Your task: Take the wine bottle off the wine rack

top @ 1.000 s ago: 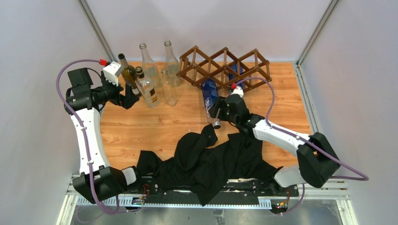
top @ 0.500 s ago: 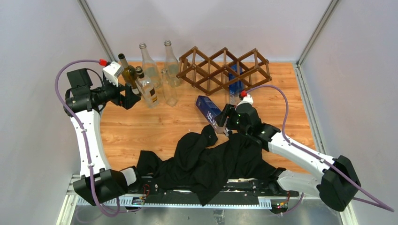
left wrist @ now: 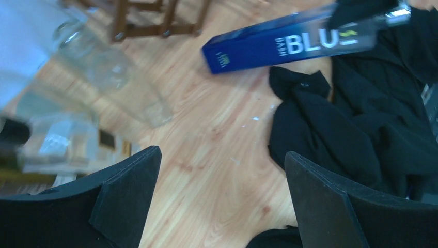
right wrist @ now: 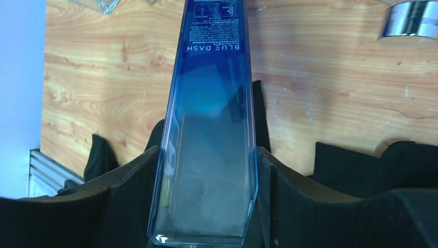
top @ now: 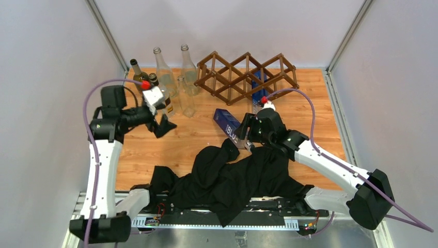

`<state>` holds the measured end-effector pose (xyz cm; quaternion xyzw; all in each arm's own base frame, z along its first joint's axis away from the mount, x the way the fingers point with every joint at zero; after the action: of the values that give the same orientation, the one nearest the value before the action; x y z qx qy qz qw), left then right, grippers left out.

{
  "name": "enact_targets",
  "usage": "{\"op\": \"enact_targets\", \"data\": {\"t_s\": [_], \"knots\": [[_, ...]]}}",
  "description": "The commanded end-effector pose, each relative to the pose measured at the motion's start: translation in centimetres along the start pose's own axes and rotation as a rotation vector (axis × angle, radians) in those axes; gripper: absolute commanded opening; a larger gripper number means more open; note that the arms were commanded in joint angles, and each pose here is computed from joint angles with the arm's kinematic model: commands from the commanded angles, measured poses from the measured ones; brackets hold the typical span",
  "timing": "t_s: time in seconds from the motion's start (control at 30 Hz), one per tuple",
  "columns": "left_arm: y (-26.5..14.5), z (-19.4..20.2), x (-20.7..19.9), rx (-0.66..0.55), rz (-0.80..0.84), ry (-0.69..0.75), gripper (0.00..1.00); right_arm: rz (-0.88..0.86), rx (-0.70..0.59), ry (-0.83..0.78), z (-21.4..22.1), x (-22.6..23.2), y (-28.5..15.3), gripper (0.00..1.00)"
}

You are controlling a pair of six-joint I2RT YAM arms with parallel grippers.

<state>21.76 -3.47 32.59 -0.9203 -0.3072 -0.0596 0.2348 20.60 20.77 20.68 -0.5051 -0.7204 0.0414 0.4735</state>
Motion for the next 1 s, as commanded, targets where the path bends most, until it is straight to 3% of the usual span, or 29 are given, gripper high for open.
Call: {"op": "enact_targets", "data": {"t_s": [0.0,0.27,0.43,0.7,0.97], "knots": [[1.4,-0.6,-4.0,-0.003,0.121,0.196,0.96,-0.101,0.078,-0.003,0.0,3.1,-1.2,0.00],[3.6,0.9,-7.6,0.010,0.285,0.477,0.95,-0.129,0.135,-0.016,0.7,4.8,-1.8,0.00],[5.8,-0.1,-8.9,-0.041,0.278,0.628,0.94,-0.128,0.174,0.002,0.6,6.1,-2.1,0.00],[11.3,0.2,-11.3,-0.149,0.219,0.677,0.96,-0.166,0.188,0.034,0.8,6.8,-1.9,0.00],[14.0,0.6,-12.7,-0.232,0.239,0.737,1.00,-0.234,0.208,0.038,0.8,7.8,-1.9,0.00]]}}
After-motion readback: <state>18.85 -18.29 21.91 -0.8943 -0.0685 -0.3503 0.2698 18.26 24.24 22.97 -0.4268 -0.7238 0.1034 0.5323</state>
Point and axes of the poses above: each gripper's point midway between its finger pads, its own y axis out along the fingers, its own x axis along the line the jaws close on, z = x × y, the point moved 7 cm from there along -y, back along the fingers, and after that the axes turned 12 degrees about y, right-handed, at the moved point
